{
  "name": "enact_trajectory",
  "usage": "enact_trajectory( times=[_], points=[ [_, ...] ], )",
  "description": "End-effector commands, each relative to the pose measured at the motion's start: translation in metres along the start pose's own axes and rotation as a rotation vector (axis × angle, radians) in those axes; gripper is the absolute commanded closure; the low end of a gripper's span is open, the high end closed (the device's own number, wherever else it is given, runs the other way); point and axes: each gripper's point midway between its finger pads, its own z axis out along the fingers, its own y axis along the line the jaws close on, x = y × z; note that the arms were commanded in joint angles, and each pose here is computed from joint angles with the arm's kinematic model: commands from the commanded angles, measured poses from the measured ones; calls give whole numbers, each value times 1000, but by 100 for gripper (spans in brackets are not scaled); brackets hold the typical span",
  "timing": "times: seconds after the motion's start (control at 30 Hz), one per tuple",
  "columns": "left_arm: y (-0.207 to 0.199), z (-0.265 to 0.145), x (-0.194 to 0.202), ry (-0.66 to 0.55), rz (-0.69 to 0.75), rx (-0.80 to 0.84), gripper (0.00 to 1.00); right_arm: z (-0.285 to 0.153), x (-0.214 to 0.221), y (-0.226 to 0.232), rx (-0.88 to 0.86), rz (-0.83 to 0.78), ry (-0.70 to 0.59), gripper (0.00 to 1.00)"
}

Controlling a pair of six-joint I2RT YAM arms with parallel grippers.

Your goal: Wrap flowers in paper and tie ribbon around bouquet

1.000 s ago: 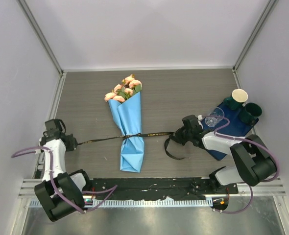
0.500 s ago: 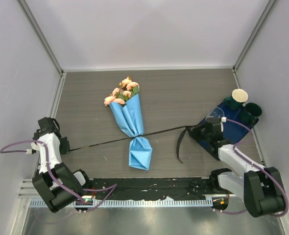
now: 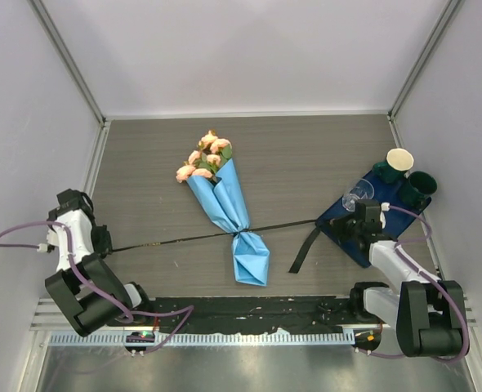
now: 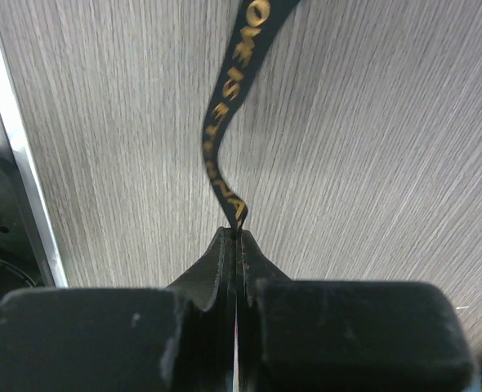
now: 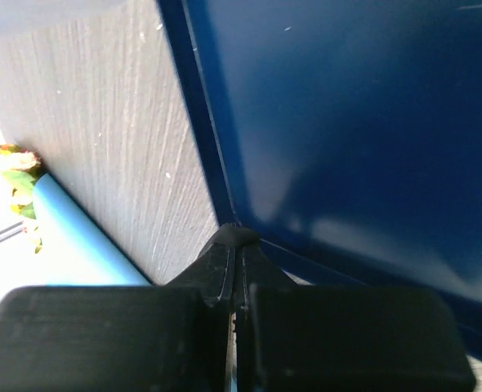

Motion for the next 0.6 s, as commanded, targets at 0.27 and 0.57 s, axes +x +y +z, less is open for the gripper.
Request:
enact_trajectory(
  times=[0.27,0.57],
  points=[
    [-16,-8,-61,-238,-61,16,100,2,-58,-3,92,-81,-237,100],
    [-84,-50,12,-64,119,406,100,-5,45,57,-40,-808,18,100]
  ],
)
